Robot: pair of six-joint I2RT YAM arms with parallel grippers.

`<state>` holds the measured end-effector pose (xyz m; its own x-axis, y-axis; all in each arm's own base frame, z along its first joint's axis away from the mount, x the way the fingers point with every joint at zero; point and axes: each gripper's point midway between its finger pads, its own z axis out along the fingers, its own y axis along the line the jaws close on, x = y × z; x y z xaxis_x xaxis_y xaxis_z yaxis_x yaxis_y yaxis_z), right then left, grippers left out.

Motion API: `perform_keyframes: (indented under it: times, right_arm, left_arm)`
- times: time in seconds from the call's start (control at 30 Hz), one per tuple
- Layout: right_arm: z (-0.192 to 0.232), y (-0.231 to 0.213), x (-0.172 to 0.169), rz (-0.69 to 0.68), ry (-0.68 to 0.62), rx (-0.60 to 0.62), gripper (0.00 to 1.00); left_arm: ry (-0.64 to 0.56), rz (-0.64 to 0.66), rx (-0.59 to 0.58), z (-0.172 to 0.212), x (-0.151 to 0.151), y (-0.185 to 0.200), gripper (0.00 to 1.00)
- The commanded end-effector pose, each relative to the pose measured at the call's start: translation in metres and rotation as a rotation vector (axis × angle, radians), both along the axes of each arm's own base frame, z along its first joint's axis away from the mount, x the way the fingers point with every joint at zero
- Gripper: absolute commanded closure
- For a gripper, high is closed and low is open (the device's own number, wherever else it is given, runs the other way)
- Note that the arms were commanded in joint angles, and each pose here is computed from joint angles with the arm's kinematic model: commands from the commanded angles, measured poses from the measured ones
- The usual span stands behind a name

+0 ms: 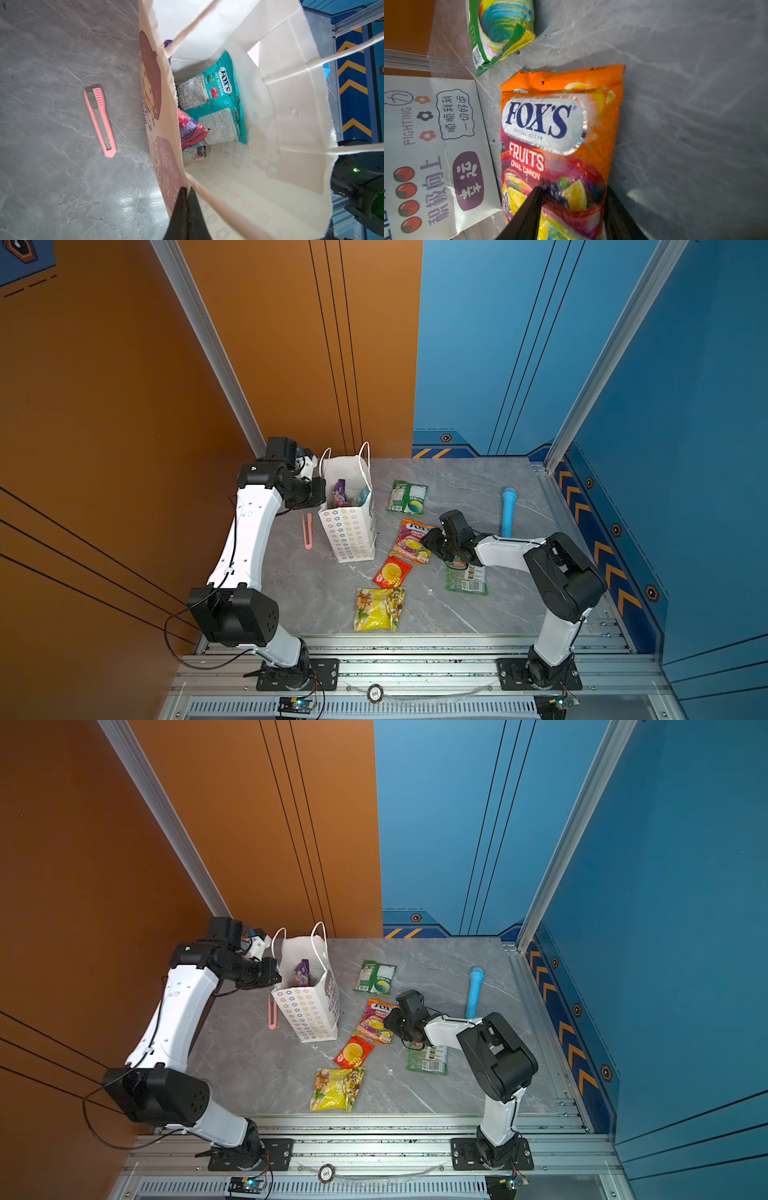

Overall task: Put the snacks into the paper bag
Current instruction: 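Move the right gripper down to the orange FOX'S fruits packet, then grasp the orange FOX'S fruits packet by its top with the right gripper, then lift the orange packet and carry it over the bag with the right gripper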

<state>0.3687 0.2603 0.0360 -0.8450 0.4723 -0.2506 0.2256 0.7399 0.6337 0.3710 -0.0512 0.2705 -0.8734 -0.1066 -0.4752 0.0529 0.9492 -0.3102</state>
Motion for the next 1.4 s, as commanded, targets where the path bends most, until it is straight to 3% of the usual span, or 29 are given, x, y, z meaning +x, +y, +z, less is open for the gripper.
perform_keyframes:
  times: [0.0, 0.27, 0.4, 0.67, 1.37]
  right_arm:
    - [-0.006, 0.003, 0.0, -0.009, 0.02, -0.002, 0.56]
    - [0.012, 0.0, 0.008, -0.005, -0.026, -0.028, 0.89]
    - [0.028, 0.001, 0.012, 0.004, -0.059, -0.025, 1.0]
    - [0.08, 0.005, 0.02, 0.025, -0.15, -0.006, 1.0]
    - [0.275, 0.02, 0.039, 0.061, -0.542, 0.021, 1.0]
  left_arm:
    - [-0.023, -0.02, -0.013, 0.006, -0.002, -0.002, 1.0]
    - [-0.029, -0.015, -0.01, 0.008, -0.004, -0.001, 1.0]
    - [-0.028, -0.016, -0.012, 0.008, -0.003, -0.001, 1.0]
    - [-0.031, -0.015, -0.013, 0.009, -0.004, -0.001, 1.0]
    - [-0.026, -0.019, -0.02, 0.008, -0.002, -0.002, 1.0]
